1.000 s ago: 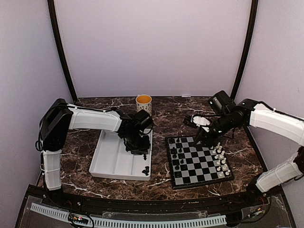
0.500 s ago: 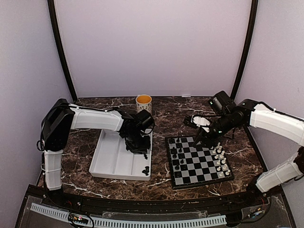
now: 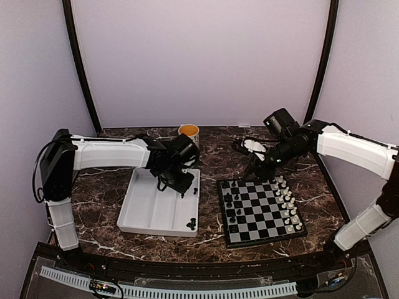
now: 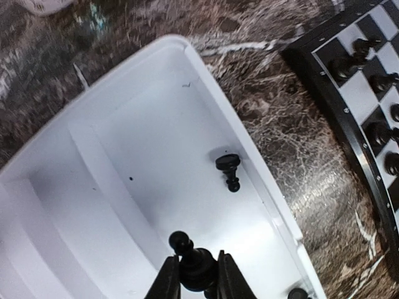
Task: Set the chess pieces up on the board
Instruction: Pick up the chess pile from the storage box, then pick up the pawn from the chess pile.
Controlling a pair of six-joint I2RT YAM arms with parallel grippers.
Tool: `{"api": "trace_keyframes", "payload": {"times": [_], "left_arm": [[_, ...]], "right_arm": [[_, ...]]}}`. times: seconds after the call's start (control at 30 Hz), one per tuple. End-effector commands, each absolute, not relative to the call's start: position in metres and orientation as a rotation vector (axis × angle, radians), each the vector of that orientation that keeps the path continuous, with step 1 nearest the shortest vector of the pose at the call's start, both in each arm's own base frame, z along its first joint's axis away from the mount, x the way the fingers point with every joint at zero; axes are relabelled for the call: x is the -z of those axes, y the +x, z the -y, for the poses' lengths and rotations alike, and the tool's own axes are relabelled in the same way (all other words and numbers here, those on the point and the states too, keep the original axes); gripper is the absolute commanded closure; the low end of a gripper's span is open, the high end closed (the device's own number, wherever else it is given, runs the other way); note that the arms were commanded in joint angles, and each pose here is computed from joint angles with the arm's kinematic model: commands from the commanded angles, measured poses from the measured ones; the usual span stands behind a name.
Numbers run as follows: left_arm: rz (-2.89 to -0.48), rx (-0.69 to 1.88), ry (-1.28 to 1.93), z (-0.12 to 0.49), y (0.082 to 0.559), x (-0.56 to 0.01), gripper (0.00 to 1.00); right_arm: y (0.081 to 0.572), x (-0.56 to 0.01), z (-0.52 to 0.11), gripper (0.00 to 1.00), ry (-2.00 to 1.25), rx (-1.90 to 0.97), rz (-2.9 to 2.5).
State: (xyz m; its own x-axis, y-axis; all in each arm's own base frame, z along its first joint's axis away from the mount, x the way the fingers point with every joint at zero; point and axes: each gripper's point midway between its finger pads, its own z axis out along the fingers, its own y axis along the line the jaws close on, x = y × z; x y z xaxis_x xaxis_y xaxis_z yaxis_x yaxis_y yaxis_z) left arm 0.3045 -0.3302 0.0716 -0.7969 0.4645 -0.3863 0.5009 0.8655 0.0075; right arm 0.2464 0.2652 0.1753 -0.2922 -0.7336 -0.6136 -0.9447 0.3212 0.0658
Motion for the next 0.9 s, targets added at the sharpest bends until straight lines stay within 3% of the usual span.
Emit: {"api": "trace_keyframes", "payload": {"times": [0.0,0.2,0.5,0.87], "left_arm": [[-2.235,0.203,0.953,0.344,0.32,-0.15,1.0],[-1.938,0.36,1.128,0.363,0.304,-0.188,0.99],[-1.842,0.552,1.226,0.376,0.274,-0.199,0.98],[-1.849,0.573,1.257,0.38,0.271,-0.198,0.96]], "right_arm": [[0.277,-0.204,-0.298,0.63,-1.357,-0.723,-2.056],[0.302,-0.211,-0.332,0.6,-1.251,-0.961,-2.091],[0.296,-0.219,-0.382,0.5,-1.215,-1.483,-2.122],[0.282,-0.212,-0.405,0.51,-1.267,-1.541,-2.136]]}}
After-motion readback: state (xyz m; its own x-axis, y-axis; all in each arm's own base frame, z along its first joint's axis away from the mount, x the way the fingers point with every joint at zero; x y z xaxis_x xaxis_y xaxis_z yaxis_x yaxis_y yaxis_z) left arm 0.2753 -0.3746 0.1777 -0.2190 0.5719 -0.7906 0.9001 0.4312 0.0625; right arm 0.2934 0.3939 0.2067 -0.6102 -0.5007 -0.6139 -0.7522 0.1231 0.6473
